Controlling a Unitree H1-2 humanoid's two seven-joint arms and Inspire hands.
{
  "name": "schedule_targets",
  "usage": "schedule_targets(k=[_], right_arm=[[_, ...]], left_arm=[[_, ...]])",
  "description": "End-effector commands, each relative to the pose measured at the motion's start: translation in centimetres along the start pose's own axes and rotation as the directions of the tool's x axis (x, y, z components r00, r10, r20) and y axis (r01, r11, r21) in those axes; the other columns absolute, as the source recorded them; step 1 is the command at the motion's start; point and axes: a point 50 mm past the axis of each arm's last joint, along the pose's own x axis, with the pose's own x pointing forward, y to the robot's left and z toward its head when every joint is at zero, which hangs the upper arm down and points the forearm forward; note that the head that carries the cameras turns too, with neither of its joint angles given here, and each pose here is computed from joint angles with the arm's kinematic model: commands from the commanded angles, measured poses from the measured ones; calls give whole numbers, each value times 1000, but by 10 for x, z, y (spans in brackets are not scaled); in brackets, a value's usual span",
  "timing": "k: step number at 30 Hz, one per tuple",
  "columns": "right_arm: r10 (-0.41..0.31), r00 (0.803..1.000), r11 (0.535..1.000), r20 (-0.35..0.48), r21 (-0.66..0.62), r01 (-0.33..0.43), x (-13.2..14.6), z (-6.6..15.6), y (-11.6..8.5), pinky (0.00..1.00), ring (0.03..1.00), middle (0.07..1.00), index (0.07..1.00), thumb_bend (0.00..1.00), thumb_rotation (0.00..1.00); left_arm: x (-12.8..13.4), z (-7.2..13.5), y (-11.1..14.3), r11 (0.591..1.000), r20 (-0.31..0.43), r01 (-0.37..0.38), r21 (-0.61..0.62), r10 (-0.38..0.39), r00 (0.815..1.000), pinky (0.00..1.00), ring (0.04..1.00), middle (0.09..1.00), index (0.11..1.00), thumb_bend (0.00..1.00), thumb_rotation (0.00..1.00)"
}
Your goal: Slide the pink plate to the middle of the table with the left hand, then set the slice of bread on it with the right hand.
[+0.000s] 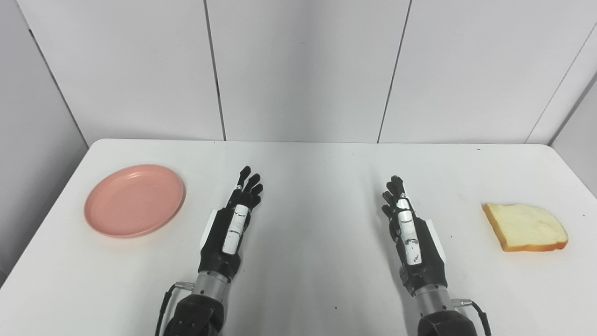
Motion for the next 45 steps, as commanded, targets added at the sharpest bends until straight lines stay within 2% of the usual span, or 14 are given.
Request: schedule_targets(k=[1, 20, 26, 33, 39, 45], right_arm=[[10, 996, 1000, 90, 4, -10, 6, 16, 2, 1000, 991, 1000, 1000, 363, 1000], [10, 996, 1000, 87, 5, -10, 6, 16, 2, 1000, 992, 1000, 1000, 369, 1000], [10, 996, 1000, 87, 8, -11, 6, 16, 1, 1000, 995, 1000, 1000, 370, 1000], [10, 996, 1000, 93, -5, -10, 3, 20, -10, 1000, 991, 1000, 1000, 356, 1000], [6, 994, 1000, 109, -7, -5, 4, 19, -22, 1000, 992, 1000, 1000, 348, 1000], [9, 993, 999, 116, -54, -2, 4, 18, -28, 1000, 989, 1000, 1000, 371, 1000]], left_arm=[[8, 13, -4, 1000, 64, 9, -11, -9, 998, 958, 945, 960, 963, 728, 916], [9, 13, -5, 1000, 71, 18, -11, -17, 997, 969, 949, 962, 966, 721, 912], [9, 13, -5, 1000, 61, 18, -9, -18, 998, 966, 951, 967, 969, 746, 917], [11, 8, -18, 1000, 56, 1, -1, -1, 998, 945, 939, 952, 948, 766, 905], [16, 2, -30, 999, 32, -2, 33, 1, 999, 935, 929, 930, 924, 828, 908], [19, 1, -37, 999, 36, -8, 32, 7, 999, 908, 916, 916, 919, 815, 889]])
